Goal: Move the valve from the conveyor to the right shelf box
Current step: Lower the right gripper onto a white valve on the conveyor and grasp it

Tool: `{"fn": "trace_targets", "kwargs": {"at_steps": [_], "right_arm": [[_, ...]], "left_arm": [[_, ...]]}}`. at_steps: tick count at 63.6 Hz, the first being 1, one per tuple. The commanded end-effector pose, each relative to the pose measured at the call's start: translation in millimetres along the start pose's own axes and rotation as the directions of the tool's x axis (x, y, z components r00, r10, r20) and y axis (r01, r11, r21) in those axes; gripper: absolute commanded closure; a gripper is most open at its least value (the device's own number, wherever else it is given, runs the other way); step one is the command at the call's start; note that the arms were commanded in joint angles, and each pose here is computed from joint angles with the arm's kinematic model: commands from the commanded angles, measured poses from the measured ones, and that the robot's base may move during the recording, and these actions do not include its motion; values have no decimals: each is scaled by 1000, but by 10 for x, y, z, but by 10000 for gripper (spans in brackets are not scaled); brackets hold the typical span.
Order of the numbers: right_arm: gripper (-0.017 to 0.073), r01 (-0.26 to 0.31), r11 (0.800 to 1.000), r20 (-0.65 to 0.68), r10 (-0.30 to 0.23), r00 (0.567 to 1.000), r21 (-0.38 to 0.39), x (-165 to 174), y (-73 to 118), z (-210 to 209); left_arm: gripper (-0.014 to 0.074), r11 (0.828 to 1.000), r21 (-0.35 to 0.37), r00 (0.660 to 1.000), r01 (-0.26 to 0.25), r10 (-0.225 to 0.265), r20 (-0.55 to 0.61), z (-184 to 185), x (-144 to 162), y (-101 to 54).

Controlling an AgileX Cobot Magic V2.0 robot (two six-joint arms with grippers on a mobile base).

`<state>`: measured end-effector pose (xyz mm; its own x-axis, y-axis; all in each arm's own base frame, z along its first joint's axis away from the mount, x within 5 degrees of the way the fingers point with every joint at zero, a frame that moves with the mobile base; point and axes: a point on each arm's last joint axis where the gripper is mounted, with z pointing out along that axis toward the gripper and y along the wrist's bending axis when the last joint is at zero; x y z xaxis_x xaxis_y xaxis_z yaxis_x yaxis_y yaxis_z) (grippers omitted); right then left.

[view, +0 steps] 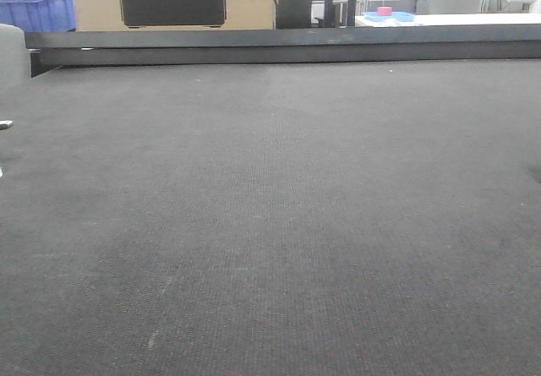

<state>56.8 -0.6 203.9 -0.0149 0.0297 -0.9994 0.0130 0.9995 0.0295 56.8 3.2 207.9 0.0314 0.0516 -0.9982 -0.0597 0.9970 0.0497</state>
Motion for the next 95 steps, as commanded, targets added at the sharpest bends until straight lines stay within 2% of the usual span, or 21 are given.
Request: {"fn": "trace_targets", "kwargs": {"at_steps": [1,31,46,58,69,72,77,82,87,90,95], "right_arm": [[715,5,1000,22,-5,1000,1,-20,-1,-3],[715,5,1000,22,-5,1000,1,-20,-1,-3],[715,5,1000,61,-5,998,1,-55,-1,-5],[715,5,1000,97,-5,995,1,-87,0,-7],[715,5,1000,241,-5,971,1,-234,1,-33],[715,5,1000,264,-5,965,0,-374,6,-65],[713,6,1000,280,-5,960,-3,-709,19,-172],[660,7,1000,278,-5,960,-5,-928,28,-271],[545,7,1000,276,-5,961,-7,-1173,36,-327],[447,7,1000,278,-5,961,-7,-1302,40,-321],[281,8,1000,285,-5,959,-7,-1471,45,-298]], "left_arm": [[704,1000,-5,1000,3,-2,24,-5,-27,4],[704,1000,-6,1000,3,-2,27,-5,-29,4],[704,1000,-11,997,3,-2,78,-7,-76,9],[704,999,-10,995,43,-42,94,-9,-90,12],[704,999,-23,972,47,-41,230,-29,-213,29],[704,999,-23,968,48,-41,248,-41,-279,32],[704,999,-18,957,44,-37,288,-107,-576,41],[704,999,-10,966,32,-28,255,-143,-824,44],[676,1000,-6,981,16,-14,196,-134,-1059,50],[636,1000,-1,987,12,-12,158,-126,-1190,53],[510,1000,3,995,4,-4,97,-73,-1363,59]]}}
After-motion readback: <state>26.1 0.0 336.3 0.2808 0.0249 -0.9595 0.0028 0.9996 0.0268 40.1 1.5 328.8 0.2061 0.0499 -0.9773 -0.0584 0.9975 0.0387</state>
